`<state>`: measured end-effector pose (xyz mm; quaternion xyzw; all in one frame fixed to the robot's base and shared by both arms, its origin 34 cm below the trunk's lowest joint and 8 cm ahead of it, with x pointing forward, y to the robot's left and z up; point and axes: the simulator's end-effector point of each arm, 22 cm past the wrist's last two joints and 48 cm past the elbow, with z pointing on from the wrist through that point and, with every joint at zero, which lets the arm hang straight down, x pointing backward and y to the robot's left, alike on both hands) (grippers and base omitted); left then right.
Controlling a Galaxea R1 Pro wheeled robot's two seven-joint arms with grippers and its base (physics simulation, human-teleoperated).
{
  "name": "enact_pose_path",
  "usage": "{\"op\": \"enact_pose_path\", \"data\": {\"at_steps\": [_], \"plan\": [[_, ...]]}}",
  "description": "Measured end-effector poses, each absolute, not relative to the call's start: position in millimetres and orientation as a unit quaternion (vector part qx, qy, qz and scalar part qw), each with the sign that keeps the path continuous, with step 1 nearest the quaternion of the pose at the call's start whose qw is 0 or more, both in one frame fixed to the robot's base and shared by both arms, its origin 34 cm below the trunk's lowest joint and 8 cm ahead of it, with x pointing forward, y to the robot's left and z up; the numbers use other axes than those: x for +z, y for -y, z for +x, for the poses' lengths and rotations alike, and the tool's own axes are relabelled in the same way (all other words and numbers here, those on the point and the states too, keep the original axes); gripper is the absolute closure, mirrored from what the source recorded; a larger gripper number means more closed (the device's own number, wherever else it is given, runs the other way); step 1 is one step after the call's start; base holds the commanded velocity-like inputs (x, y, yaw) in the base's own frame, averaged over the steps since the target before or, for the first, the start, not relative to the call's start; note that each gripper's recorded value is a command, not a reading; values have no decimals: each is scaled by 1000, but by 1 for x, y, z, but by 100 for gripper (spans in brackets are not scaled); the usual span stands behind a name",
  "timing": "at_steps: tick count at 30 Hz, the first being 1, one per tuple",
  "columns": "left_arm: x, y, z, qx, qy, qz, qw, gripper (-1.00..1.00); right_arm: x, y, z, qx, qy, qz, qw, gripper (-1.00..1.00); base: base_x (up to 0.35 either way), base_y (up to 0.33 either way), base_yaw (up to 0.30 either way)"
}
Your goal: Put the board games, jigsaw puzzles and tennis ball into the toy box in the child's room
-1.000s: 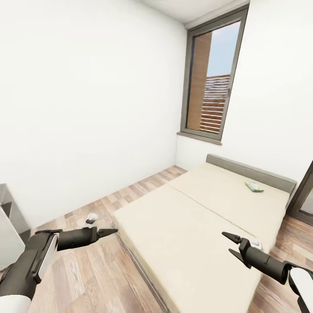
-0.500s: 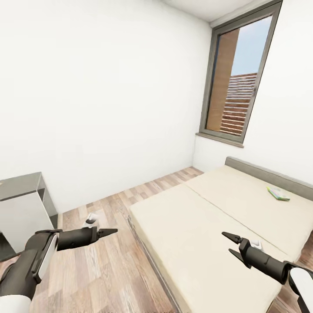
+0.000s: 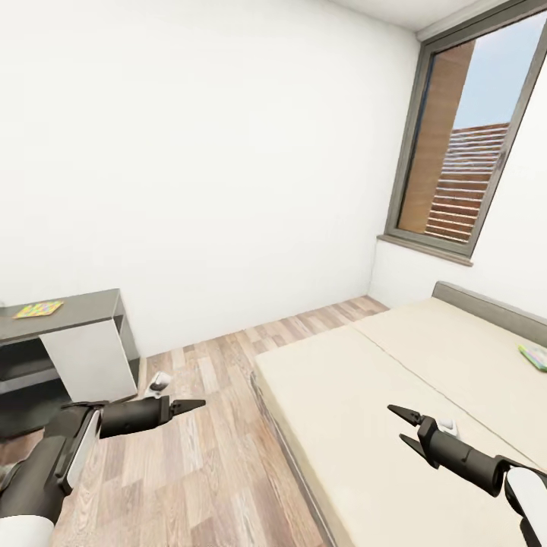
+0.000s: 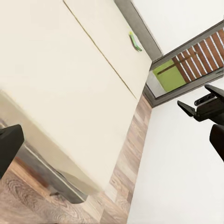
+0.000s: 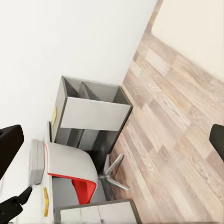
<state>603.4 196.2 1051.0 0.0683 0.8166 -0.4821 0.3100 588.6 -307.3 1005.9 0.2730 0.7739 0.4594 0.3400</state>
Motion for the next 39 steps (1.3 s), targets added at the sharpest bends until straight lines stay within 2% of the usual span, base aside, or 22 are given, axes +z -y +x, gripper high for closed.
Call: {"op": "enact_pose_path", "data": {"at_steps": [12,39], "plan": [[1051,-196,603,-482,-817,68,310,-100,1006,307,589,460,-774,273,340,-100,-5,0,288],[1051,-196,604,-482,-817,68,310,-100,1006,307,589,460,-774,273,340,-100,-72,0,288]]}}
